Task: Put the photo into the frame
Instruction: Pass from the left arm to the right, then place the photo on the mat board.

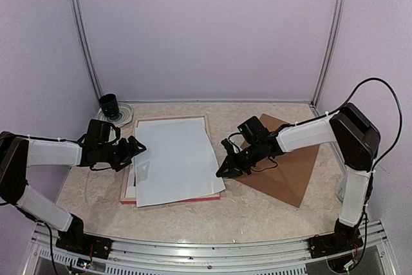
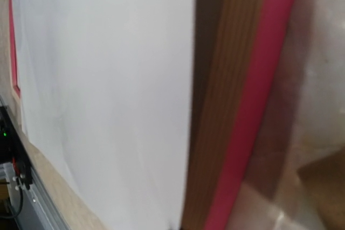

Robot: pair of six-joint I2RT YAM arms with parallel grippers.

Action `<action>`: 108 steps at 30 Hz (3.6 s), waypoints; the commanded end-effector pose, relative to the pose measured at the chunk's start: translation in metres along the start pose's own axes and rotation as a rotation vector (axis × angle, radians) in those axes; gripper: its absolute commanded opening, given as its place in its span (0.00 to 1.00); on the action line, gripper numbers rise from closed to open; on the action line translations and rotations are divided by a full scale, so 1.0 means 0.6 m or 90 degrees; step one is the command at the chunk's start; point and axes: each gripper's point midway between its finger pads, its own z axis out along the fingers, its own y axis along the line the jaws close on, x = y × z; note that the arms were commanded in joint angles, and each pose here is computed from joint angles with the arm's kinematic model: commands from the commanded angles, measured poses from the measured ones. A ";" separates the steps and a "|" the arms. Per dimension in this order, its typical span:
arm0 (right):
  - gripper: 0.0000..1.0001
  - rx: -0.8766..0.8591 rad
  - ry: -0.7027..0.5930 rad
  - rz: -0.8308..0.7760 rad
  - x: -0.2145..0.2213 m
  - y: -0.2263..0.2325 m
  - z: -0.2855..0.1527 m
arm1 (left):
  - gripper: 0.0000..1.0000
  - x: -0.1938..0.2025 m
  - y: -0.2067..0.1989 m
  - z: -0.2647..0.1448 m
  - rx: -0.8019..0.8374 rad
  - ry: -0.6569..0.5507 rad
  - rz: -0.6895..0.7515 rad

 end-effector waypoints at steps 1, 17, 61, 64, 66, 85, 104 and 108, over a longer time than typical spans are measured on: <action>0.00 0.004 -0.022 0.031 -0.001 -0.001 0.005 | 0.94 -0.046 -0.021 -0.035 0.009 -0.072 0.000; 0.00 0.006 -0.050 0.060 -0.019 0.018 0.014 | 0.99 -0.052 0.018 -0.061 -0.013 -0.124 -0.028; 0.44 -0.070 -0.105 0.025 -0.137 0.016 0.022 | 0.99 0.010 0.056 -0.032 0.014 -0.084 -0.043; 0.44 -0.077 -0.111 0.024 -0.155 0.014 0.022 | 0.99 0.008 0.055 -0.032 0.018 -0.088 -0.036; 0.44 -0.087 -0.116 0.018 -0.170 0.020 0.021 | 0.99 0.004 0.052 -0.032 0.022 -0.096 -0.029; 0.12 -0.152 -0.099 0.003 -0.225 0.054 0.019 | 0.99 -0.015 0.032 -0.021 0.072 -0.132 0.021; 0.02 -0.333 -0.065 0.017 -0.222 0.131 -0.008 | 0.99 -0.020 0.038 -0.041 0.063 -0.160 0.008; 0.02 -0.215 -0.071 0.033 -0.220 0.076 0.017 | 0.99 -0.021 0.039 -0.043 0.061 -0.162 0.004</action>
